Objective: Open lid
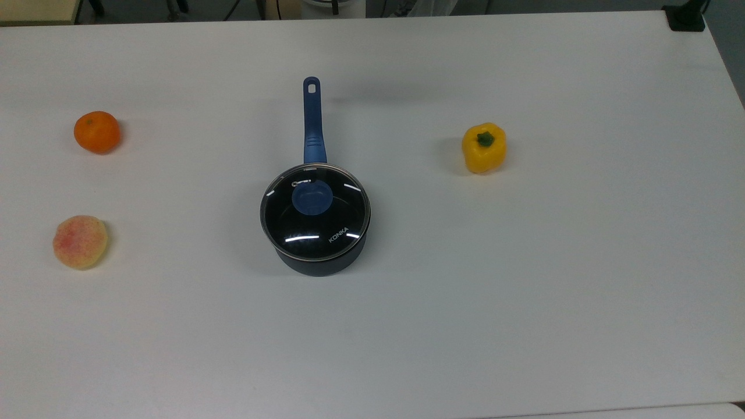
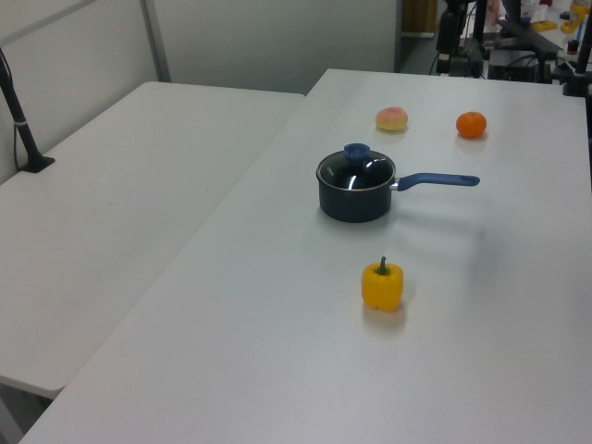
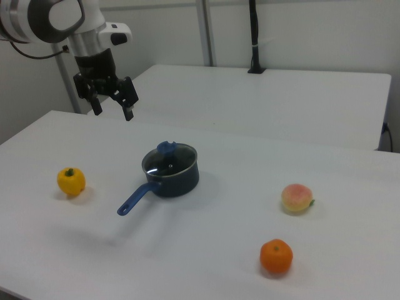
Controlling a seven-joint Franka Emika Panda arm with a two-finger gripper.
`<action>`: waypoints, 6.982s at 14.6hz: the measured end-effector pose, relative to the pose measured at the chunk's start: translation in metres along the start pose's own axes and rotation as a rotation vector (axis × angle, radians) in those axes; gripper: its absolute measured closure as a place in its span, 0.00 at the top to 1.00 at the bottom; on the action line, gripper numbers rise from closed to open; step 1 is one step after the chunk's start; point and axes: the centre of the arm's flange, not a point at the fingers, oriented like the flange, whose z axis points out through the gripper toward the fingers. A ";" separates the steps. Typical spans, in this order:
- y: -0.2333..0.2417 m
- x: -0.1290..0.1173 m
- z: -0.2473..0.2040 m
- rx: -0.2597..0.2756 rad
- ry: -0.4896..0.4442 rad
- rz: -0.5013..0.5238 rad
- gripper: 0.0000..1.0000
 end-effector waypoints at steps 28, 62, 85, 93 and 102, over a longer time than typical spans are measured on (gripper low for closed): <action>0.000 0.001 0.004 0.000 -0.008 -0.014 1.00; -0.023 0.134 0.206 -0.102 0.125 -0.070 1.00; -0.031 0.134 0.198 -0.176 0.142 -0.110 0.65; -0.027 0.116 0.133 -0.182 0.174 -0.084 0.65; -0.026 0.040 0.080 -0.208 -0.012 -0.105 0.65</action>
